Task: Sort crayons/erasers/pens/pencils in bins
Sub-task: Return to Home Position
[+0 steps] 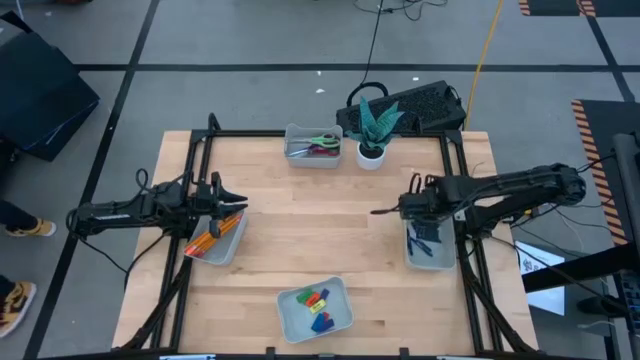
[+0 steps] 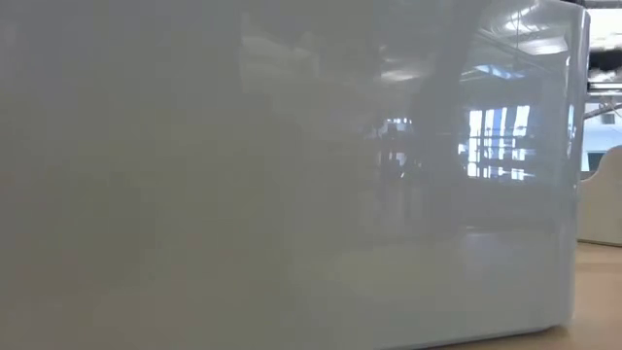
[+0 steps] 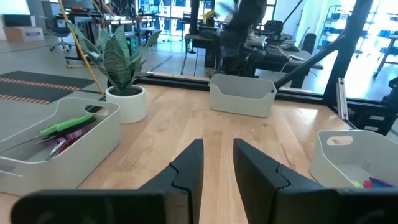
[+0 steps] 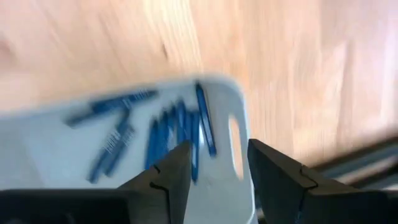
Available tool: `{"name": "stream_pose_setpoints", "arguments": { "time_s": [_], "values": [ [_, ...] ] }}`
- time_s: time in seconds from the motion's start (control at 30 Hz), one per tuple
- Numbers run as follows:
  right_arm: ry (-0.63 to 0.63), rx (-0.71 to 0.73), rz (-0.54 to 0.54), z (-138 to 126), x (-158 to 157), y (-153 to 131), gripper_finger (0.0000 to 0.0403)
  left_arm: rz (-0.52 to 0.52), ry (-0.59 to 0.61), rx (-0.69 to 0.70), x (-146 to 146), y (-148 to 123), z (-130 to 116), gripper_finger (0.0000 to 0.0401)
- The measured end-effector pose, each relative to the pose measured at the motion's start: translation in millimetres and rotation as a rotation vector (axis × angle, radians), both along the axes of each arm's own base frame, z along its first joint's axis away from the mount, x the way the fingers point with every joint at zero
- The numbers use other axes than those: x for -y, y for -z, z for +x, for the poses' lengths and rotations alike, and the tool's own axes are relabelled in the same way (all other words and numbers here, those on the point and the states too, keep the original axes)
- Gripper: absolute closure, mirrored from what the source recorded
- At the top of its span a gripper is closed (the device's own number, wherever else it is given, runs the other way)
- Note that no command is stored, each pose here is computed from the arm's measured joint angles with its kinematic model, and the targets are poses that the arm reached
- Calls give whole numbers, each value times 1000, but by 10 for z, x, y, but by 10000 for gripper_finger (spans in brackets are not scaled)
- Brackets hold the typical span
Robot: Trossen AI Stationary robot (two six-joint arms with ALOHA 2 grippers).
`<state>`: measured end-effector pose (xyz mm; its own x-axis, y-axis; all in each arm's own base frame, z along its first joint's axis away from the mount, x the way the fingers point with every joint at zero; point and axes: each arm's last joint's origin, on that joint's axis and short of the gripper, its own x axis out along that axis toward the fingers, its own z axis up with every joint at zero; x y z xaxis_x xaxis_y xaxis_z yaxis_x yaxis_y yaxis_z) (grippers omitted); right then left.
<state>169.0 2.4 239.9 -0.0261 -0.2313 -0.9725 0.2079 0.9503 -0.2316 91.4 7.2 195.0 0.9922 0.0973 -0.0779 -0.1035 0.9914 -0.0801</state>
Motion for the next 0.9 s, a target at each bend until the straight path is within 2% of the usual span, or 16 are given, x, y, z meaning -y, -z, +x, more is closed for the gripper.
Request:
{"name": "stream_pose_setpoints", "arguments": {
  "time_s": [0.1,0.27,0.4,0.6,0.73,0.9],
  "values": [
    [-30,144,44,68,-15,-206,254,0,0,0,0,0,0,313],
    [-90,498,170,120,-24,-439,279,0,0,0,0,0,0,313],
    [-107,812,186,81,-10,-607,321,0,0,0,0,0,0,313],
    [-101,1247,211,-151,-6,-752,396,0,0,0,0,0,0,313],
    [-44,1397,260,-343,1,-712,381,0,0,0,0,0,0,313],
    [-17,1428,285,-493,5,-501,360,0,0,0,0,0,0,313]
  ]
}}
